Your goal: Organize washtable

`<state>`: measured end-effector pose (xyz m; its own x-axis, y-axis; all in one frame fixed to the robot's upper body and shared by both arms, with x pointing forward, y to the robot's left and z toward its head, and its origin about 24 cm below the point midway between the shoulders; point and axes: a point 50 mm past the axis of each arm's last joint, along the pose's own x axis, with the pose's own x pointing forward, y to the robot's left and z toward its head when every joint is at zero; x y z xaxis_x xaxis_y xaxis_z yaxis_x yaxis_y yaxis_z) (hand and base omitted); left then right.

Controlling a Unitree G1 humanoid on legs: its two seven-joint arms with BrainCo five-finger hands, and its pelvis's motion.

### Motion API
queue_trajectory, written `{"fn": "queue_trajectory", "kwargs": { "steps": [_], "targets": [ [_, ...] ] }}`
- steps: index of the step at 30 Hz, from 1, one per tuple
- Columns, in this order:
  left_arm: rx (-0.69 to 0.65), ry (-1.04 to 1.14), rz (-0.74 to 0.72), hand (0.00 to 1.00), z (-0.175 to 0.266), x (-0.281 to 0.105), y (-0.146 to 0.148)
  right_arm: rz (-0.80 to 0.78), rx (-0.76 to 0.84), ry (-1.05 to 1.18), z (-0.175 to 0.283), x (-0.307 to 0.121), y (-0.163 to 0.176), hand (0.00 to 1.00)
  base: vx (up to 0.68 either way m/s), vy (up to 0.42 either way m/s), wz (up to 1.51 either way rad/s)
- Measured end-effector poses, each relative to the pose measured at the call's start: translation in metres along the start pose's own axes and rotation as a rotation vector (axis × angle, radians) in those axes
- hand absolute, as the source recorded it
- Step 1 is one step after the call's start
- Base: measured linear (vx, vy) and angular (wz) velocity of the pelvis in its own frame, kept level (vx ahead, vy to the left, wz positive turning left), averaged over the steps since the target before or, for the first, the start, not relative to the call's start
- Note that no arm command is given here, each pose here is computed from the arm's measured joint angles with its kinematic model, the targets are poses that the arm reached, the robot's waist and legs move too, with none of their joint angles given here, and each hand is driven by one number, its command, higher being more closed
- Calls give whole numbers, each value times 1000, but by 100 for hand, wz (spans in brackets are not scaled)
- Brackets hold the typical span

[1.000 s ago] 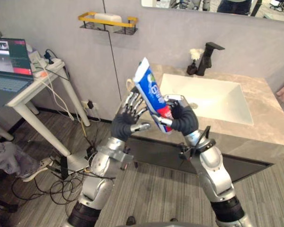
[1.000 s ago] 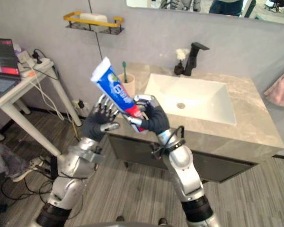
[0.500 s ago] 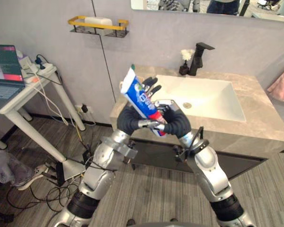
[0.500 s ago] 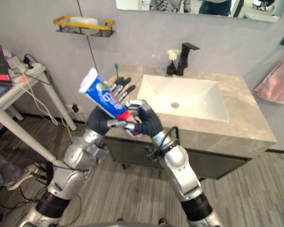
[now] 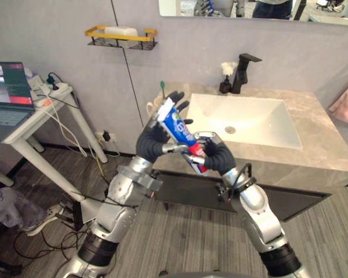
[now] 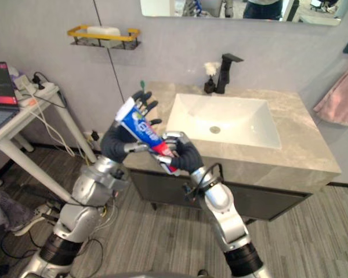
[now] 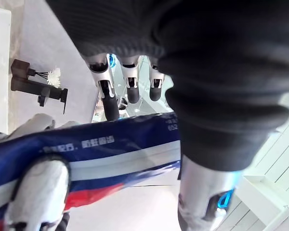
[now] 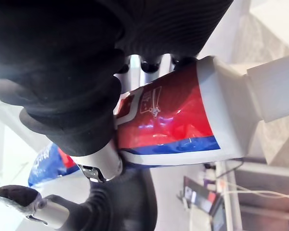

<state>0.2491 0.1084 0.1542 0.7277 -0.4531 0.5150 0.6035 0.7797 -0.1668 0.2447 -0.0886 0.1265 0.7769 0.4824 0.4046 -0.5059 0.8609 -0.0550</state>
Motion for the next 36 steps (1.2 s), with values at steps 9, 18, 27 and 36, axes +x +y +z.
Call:
{"fn": "queue_trajectory", "kwargs": {
  "steps": [9, 18, 27, 36],
  "targets": [
    [-54, 66, -44, 0, -9, -4, -4, -22, 4, 36, -5, -5, -3, 100, 0, 0, -2],
    [-96, 139, -73, 0, -22, -11, -8, -32, 10, 73, -13, -7, -4, 100, -3, 0, -4],
    [-115, 176, -85, 0, -30, -13, -14, -19, 15, 74, -13, -6, -1, 100, 0, 0, 0],
    [-114, 175, -86, 0, -30, -12, -14, -14, 17, 74, -13, -6, 0, 100, 0, 0, 0]
  ]
}}
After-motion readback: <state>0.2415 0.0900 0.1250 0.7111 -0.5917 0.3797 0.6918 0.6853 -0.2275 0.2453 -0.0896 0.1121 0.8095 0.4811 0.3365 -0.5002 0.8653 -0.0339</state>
